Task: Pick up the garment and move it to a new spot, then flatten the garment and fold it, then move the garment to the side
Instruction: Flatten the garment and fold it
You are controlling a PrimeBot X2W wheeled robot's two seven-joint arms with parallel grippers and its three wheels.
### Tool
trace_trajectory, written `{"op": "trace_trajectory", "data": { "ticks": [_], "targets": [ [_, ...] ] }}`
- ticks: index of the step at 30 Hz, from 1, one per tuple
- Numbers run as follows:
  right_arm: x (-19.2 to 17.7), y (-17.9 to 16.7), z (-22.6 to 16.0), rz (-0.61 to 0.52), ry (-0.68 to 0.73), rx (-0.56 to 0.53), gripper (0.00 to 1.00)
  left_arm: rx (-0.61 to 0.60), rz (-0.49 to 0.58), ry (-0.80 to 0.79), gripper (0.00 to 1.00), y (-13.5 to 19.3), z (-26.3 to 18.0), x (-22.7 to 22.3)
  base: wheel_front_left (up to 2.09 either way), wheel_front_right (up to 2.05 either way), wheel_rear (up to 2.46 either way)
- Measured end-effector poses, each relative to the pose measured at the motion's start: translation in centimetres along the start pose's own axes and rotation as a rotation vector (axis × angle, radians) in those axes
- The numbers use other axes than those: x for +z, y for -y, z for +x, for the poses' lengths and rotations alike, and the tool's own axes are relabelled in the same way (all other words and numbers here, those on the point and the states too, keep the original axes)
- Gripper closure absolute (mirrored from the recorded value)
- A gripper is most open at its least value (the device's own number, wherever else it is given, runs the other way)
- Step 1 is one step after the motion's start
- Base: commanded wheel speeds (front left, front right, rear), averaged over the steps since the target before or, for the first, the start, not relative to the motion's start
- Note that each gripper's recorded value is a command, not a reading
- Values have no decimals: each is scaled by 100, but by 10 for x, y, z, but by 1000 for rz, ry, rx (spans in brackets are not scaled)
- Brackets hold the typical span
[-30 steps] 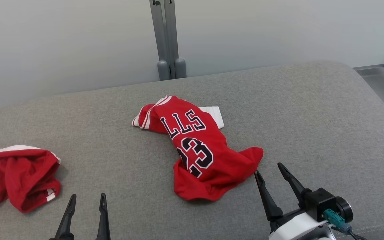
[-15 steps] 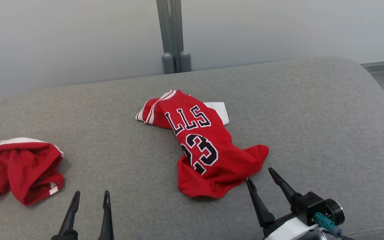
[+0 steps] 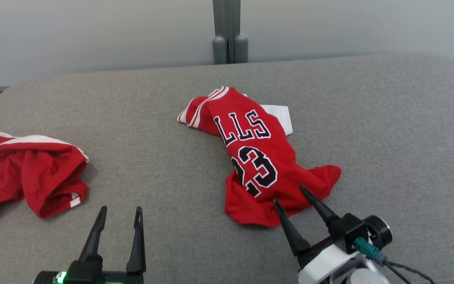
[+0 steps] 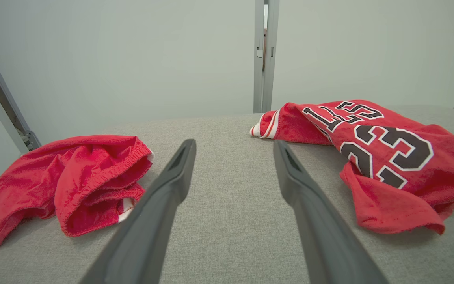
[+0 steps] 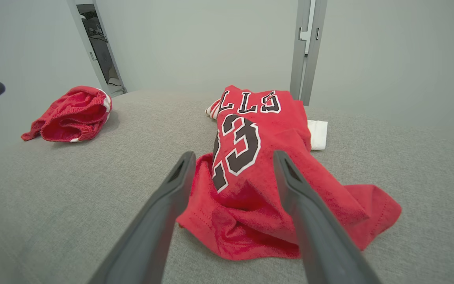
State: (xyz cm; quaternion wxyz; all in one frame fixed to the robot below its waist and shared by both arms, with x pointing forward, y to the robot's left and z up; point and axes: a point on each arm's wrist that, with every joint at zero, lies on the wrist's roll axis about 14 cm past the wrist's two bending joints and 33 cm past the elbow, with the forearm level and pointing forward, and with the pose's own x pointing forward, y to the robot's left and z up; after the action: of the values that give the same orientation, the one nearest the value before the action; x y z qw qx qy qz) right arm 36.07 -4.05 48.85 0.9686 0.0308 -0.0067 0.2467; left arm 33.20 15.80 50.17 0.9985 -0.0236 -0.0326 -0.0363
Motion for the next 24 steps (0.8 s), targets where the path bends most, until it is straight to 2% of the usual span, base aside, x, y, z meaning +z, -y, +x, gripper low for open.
{"op": "trace_trajectory", "data": {
  "ticks": [5, 8, 11, 16, 17, 18, 21, 24],
  "targets": [
    [-6, 18, 19, -36, -16, 2, 0, -17, -11, -21, 0, 5, 16, -8, 0, 0, 0],
    [-14, 38, 28, -55, -36, -36, 0, -20, -14, -31, 0, 7, 26, -12, 0, 0, 0],
    [-32, 54, 33, -68, -86, -70, 0, -18, -19, -47, 0, 7, 33, -19, 0, 0, 0],
    [-72, 51, 38, -59, -200, -42, 0, 5, -26, -76, 0, 1, 38, -29, 0, 0, 0],
    [-79, 49, 38, -59, -221, -28, 61, 7, -25, -80, 0, 0, 39, -30, 0, 0, 0],
    [-85, 45, 38, -59, -239, -12, 100, 10, -24, -83, 0, -1, 39, -31, 0, 0, 0],
    [-88, 49, 43, -74, -249, 2, 100, 16, -24, -81, 0, -3, 42, -32, 0, 0, 0],
    [-75, 70, 44, -144, -219, -19, 100, 6, -27, -75, 0, 0, 45, -30, 0, 0, 0]
  ]
}}
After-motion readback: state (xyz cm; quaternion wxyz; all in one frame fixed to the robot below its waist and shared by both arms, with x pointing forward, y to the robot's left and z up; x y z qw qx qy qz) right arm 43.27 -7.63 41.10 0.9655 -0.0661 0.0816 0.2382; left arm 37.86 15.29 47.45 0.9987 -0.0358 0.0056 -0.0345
